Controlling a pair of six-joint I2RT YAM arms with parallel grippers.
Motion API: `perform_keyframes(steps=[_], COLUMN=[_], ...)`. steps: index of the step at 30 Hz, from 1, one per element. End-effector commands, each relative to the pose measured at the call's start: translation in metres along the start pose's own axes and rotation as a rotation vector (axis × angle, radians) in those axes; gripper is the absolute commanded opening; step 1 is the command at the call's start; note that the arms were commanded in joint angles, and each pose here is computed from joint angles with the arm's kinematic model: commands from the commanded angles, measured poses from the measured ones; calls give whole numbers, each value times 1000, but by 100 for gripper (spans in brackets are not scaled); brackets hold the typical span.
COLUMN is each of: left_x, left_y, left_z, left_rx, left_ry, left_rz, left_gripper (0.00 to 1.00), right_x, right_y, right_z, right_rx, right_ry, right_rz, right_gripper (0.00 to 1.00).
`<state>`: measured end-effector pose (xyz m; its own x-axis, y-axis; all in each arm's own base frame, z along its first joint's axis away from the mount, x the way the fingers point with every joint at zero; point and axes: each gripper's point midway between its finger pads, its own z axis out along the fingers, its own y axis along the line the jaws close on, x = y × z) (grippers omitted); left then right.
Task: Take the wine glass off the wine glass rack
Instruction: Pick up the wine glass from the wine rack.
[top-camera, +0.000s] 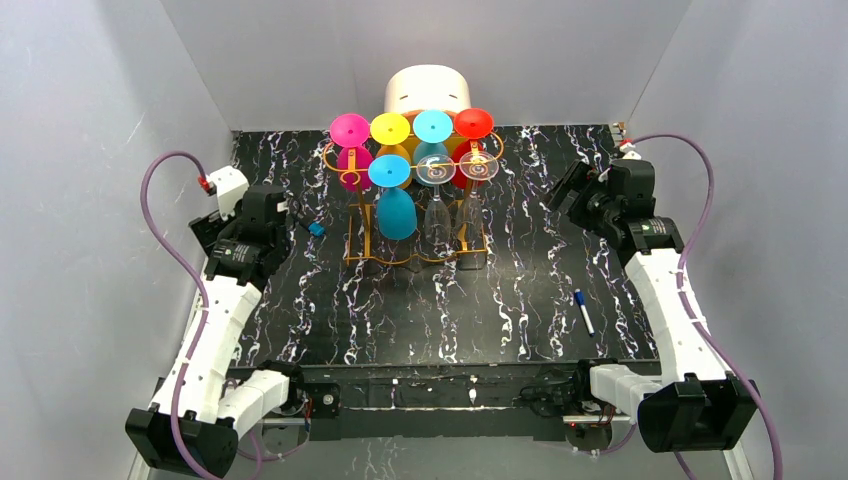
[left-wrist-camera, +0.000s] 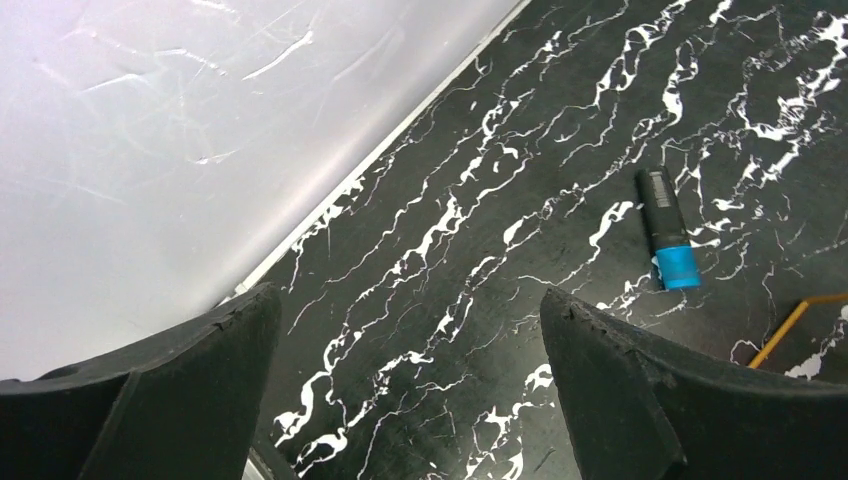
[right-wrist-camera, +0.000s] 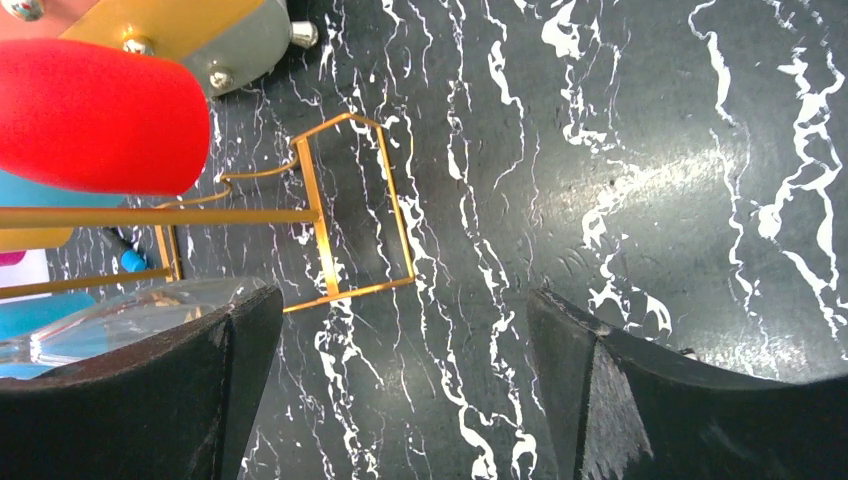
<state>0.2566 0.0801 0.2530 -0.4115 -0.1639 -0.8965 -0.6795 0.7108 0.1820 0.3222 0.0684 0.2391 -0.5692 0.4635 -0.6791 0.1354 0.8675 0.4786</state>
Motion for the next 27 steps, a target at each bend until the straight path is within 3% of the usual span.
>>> perform_keyframes(steps=[1,3,4,6,10,17,22,27], left_x=[3,9,15,17,28,40,49,56], left_y=[23,7,-15,-36,-33,-38,-34,-25], left_z=[-4,-4,-8,-14,-16,-20,-23,-35], left_rx=[-108,-11,120,268,264,317,320,363], left_ry=[-21,13,61,76,102,117,136,136], left_rz=[-77,-78,-53,56,21,-11,-19,-14], left_gripper=[98,98,98,98,98,98,98,98], right_x=[15,30,35,44,49,42,24,5], right_y=[1,-10,-14,-19,9,30,62,117], right_z=[-5,1,4,4,-11,-49,-71,-92], right_rx=[-21,4,15,37,-112,-229,-377,-644], right_ry=[46,83,95,135,173,75,24,87], right_rz=[27,25,22,27,41,90,127,207], right_gripper=[99,99,99,99,99,99,88,77])
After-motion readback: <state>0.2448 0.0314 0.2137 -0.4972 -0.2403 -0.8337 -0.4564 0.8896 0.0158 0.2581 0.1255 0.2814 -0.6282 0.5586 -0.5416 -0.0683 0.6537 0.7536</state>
